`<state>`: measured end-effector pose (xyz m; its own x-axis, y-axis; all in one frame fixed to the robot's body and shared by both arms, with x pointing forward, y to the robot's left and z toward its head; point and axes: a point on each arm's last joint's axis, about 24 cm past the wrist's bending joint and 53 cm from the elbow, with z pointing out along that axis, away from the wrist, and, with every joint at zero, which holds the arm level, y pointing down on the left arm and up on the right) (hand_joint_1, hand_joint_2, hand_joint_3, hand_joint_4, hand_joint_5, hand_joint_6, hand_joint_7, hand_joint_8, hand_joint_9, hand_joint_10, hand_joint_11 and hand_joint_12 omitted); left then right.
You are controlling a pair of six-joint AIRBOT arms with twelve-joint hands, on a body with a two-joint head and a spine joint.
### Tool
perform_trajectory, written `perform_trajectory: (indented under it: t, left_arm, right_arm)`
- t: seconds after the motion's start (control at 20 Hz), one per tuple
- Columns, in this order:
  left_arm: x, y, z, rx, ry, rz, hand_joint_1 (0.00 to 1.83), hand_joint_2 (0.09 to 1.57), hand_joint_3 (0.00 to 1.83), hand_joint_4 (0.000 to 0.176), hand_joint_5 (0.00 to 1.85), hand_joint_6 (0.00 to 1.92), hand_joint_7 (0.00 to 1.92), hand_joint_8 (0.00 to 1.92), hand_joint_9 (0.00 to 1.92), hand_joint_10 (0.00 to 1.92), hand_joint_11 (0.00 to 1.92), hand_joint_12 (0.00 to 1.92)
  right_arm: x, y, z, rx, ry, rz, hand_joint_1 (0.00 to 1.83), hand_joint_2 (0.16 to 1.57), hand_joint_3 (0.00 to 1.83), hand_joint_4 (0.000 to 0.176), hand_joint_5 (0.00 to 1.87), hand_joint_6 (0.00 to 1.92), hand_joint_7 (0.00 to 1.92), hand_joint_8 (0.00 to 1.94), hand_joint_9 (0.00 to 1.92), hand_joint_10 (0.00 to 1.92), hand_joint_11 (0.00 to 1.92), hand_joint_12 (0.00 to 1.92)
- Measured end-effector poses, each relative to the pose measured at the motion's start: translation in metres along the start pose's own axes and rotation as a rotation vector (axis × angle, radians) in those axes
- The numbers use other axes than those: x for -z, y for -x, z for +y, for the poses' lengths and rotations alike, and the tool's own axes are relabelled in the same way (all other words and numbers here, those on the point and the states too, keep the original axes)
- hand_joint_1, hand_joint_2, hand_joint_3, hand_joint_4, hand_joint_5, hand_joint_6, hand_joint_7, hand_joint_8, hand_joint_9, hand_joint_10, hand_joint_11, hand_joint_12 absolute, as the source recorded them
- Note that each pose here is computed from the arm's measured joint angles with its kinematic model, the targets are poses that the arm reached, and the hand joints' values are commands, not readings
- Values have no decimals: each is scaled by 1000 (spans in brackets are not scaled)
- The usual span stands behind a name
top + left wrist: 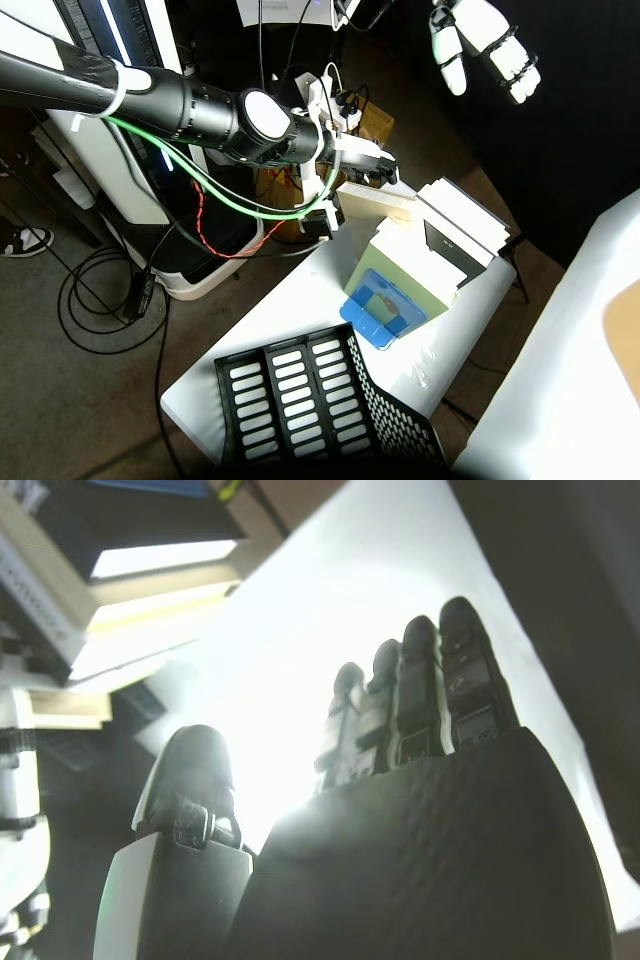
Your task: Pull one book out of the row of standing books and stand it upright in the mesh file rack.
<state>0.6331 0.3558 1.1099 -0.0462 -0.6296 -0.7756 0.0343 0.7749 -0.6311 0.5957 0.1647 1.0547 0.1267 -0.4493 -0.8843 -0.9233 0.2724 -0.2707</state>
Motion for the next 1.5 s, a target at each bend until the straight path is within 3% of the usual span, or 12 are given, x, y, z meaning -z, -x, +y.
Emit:
perform_trajectory:
  t: [0.15, 0.2, 0.25, 0.45, 0.55, 0.65, 0.7, 0.75, 0.85, 1.0, 1.05, 1.5]
  left_arm:
    - [0, 0, -3, 3, -14, 0, 0, 1404, 0, 12, 0, 0, 0, 0, 0, 0, 0, 0]
    - [0, -1, -5, 2, -20, 3, 18, 1403, 0, 30, 0, 0, 0, 0, 0, 0, 0, 0]
    - [0, -1, -5, 7, -22, 5, 40, 1401, 0, 36, 0, 0, 0, 0, 0, 0, 0, 0]
    - [-4, 2, -7, -7, -41, 5, 45, 1393, 0, 39, 0, 0, 0, 0, 0, 0, 0, 0]
    - [-13, 1, -14, 2, -63, 4, 12, 1385, 0, 67, 0, 0, 0, 0, 0, 0, 0, 0]
    - [-26, -4, -28, 4, -108, 20, 18, 1393, 0, 56, 0, 0, 0, 0, 0, 0, 0, 0]
    - [-32, -8, -37, 1, -132, 32, 3, 1380, 0, 93, 0, 0, 0, 0, 0, 0, 0, 0]
    - [-38, -12, -48, -11, -160, 49, 0, 1377, 0, 102, 0, 0, 0, 0, 0, 0, 0, 0]
    - [-46, -14, -63, -19, -201, 58, 45, 1395, 1, 79, 0, 0, 0, 0, 0, 0, 0, 0]
    - [-47, -17, -64, -28, -204, 73, 73, 1390, 0, 79, 0, 0, 0, 0, 0, 0, 0, 0]
    - [-48, -17, -63, -31, -202, 75, 23, 1402, 4, 67, 0, 0, 0, 0, 0, 0, 0, 0]
    - [-53, -13, -73, -44, -232, 72, 75, 1391, 0, 69, 0, 0, 0, 0, 0, 0, 0, 0]
  right_arm:
    - [-3, -2, -3, 25, -6, 5, 1055, 1120, 0, 0, 433, 29, 211, 1, 118, 23, 0, 688]
    - [-3, -3, -5, 26, -9, 6, 1055, 1119, 0, 0, 433, 29, 211, 1, 118, 23, 0, 689]
    - [-3, -3, -5, 25, -10, 7, 1055, 1119, 0, 0, 433, 28, 211, 1, 118, 23, 0, 689]
    - [-3, -3, -5, 25, -10, 7, 1055, 1119, 0, 0, 434, 28, 211, 1, 118, 23, 0, 690]
    - [-3, -3, -5, 26, -11, 7, 1055, 1119, 0, 0, 434, 27, 211, 1, 118, 23, 0, 691]
    - [1, -5, -10, 26, -16, 9, 1055, 1119, 0, 0, 434, 26, 211, 1, 118, 23, 0, 692]
    - [5, -8, -16, 18, -23, 11, 1055, 1119, 0, 0, 434, 26, 211, 1, 118, 23, 0, 692]
    - [11, -11, -24, 6, -34, 14, 1055, 1119, 0, 0, 435, 26, 211, 1, 118, 23, 0, 692]
    - [22, -16, -37, -31, -55, 18, 1055, 1119, 0, 0, 435, 25, 211, 1, 118, 23, 0, 693]
    - [24, -18, -41, -38, -63, 21, 1055, 1119, 0, 0, 435, 25, 211, 1, 118, 22, 0, 693]
    - [24, -18, -42, -49, -65, 21, 1055, 1119, 0, 0, 435, 24, 211, 1, 118, 22, 0, 694]
    - [23, -20, -44, -50, -62, 19, 1055, 1119, 0, 0, 436, 22, 211, 1, 118, 22, 0, 696]
